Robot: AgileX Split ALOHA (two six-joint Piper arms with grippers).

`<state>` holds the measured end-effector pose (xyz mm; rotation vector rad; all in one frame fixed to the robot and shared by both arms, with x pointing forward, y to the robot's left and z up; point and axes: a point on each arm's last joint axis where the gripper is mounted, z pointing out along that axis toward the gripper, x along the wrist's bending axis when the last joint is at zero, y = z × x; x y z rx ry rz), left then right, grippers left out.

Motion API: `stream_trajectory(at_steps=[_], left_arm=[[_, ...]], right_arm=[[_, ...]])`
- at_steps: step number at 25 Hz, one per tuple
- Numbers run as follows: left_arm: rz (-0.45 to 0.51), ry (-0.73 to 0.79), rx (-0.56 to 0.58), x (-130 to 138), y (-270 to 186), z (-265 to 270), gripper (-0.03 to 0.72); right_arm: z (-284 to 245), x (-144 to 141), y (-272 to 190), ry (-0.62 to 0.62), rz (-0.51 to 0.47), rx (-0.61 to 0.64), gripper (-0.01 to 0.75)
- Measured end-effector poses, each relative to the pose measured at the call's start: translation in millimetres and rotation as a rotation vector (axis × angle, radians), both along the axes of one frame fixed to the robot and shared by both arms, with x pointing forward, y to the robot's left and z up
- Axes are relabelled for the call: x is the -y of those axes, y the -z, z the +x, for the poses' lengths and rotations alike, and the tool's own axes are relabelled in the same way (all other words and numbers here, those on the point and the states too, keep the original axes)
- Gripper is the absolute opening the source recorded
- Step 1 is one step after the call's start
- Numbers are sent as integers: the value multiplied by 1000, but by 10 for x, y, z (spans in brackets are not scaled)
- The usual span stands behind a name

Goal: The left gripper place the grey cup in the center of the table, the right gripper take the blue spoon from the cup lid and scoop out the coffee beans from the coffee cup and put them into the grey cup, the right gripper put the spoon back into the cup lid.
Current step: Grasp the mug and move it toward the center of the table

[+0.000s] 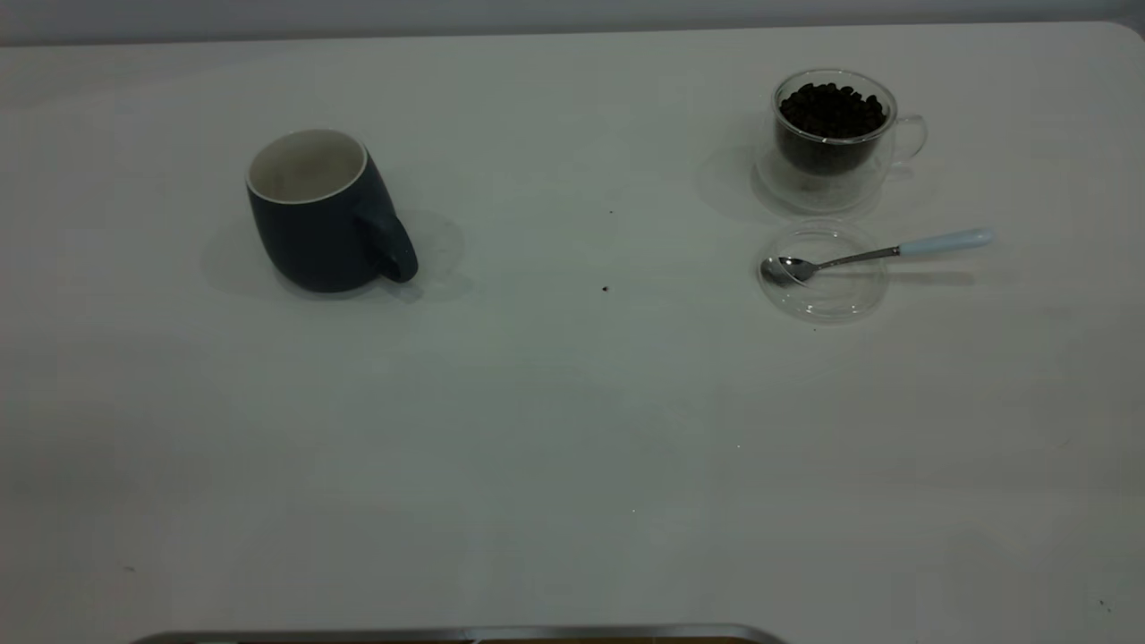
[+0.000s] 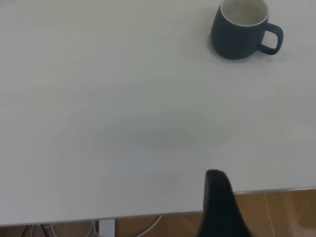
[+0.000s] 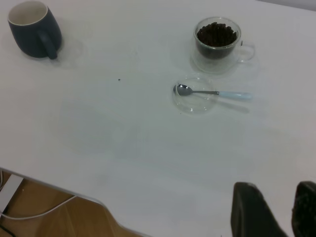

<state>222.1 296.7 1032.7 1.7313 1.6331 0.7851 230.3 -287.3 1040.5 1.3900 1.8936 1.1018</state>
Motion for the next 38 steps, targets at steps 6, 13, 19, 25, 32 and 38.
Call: stream_trajectory(at_steps=[6,13,19,25,32,38], left_arm=[[0,0,0,0,0,0,544],[0,0,0,0,0,0,544],[-4,-6,-1,-2,-1,4,544],[-26,-112,-29,-67,-219,362,544],[8,-148,-203,-116,-302,1280,544],[70,-185,-341,-182,-217,2048,544]], right_arm=[[0,0,0,0,0,0,242],[0,0,0,0,0,0,242],[0,0,0,0,0,0,242],[0,0,0,0,0,0,242],[0,0,0,0,0,0,242],[0,0,0,0,0,0,242]])
